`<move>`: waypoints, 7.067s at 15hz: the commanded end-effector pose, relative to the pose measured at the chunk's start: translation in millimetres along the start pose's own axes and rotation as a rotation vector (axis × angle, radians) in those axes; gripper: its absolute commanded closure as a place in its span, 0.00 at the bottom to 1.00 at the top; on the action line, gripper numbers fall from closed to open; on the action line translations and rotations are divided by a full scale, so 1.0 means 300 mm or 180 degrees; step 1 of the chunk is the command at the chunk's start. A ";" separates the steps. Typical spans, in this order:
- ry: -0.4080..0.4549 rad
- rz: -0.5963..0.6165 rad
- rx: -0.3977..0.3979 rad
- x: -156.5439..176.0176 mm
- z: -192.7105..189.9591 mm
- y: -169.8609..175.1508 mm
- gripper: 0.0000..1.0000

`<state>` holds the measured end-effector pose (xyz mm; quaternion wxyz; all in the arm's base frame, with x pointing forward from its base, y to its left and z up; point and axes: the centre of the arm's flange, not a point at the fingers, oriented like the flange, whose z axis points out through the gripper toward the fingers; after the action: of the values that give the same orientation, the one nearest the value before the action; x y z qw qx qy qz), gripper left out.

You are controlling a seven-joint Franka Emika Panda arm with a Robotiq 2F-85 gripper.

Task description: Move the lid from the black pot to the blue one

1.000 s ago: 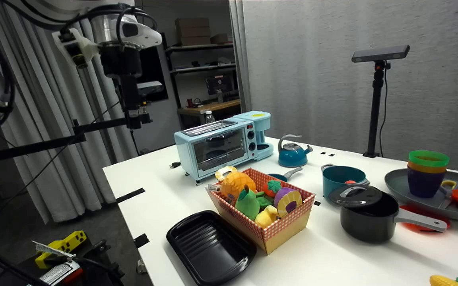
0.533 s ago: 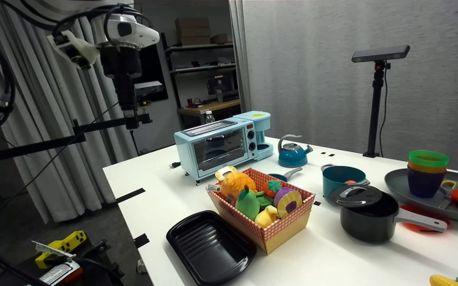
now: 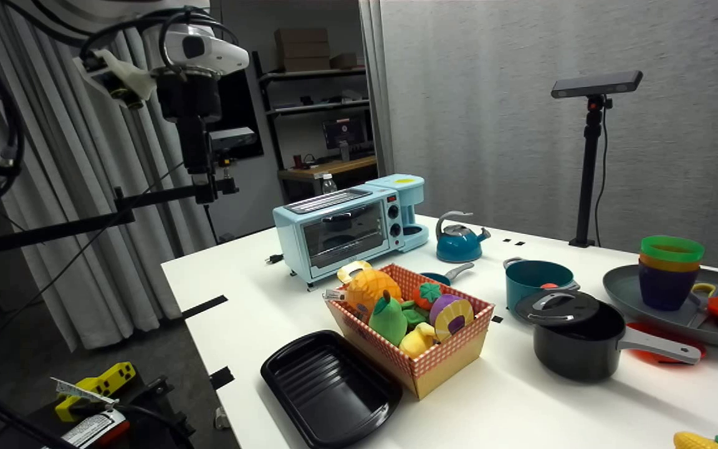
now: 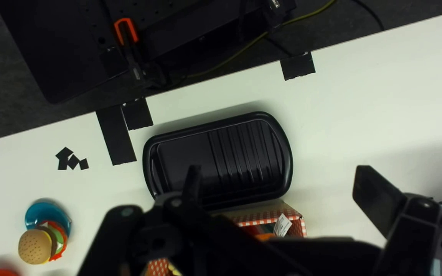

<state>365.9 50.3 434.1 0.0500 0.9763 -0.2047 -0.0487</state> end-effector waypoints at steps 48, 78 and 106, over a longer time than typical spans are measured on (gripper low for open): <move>0.0339 0.0527 -0.0097 0.812 0.148 0.357 0.00; 0.0539 0.0336 -0.0039 1.313 0.348 0.479 0.00; 0.0431 0.0326 -0.0384 1.468 0.677 0.486 0.00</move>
<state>659.1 -263.1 227.2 0.1109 0.9602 -0.2562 0.0044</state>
